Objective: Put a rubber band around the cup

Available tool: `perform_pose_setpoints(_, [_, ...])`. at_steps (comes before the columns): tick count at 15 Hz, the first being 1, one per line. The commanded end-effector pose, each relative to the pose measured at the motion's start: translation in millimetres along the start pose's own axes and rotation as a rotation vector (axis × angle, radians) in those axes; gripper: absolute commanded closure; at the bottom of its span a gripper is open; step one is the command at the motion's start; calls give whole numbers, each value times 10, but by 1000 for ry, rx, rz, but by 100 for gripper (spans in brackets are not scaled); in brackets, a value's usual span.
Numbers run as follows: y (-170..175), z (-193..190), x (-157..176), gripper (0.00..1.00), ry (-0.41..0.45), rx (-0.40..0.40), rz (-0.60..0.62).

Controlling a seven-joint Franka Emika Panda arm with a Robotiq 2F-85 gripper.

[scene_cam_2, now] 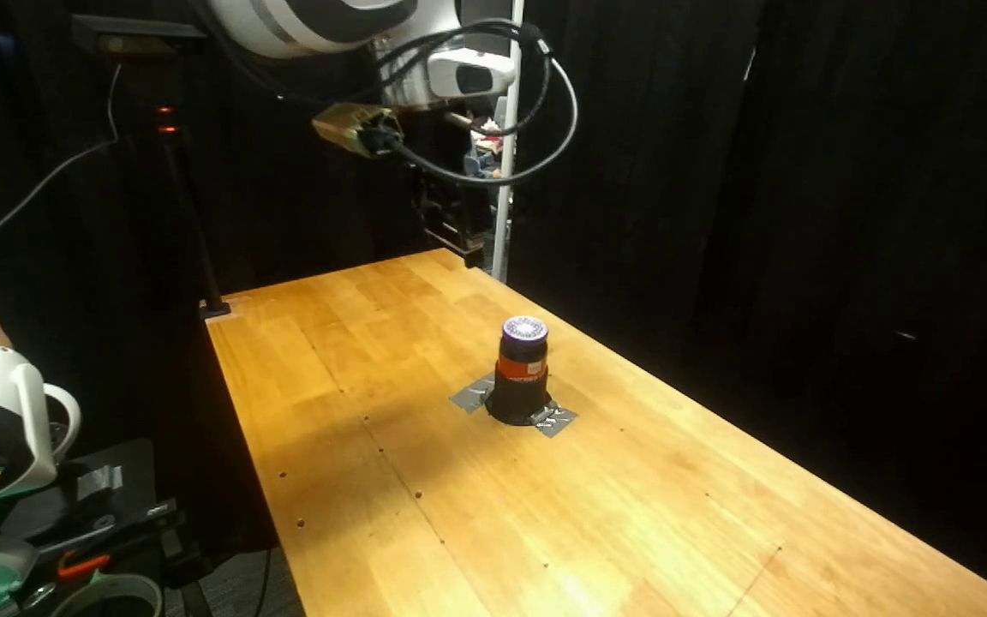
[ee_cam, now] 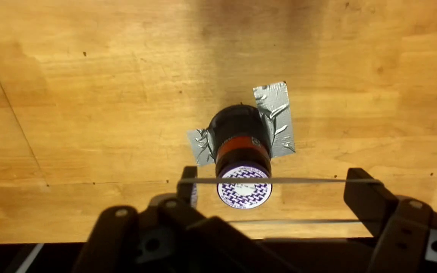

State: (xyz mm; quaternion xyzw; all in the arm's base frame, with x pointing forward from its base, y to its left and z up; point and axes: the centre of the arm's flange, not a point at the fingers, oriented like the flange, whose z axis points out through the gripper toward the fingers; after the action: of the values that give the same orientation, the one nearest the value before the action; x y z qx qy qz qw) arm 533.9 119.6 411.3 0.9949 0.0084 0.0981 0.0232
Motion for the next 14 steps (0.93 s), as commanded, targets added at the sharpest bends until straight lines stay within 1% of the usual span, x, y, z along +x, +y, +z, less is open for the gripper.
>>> perform_pose_setpoints(1, [-35,350,658,0,2,25,30])
perform_pose_setpoints(6, [59,869,994,0,-31,28,78])
perform_pose_setpoints(10, [19,1131,1175,0,-19,27,99])
perform_pose_setpoints(14, [-8,1382,1284,0,-36,17,119])
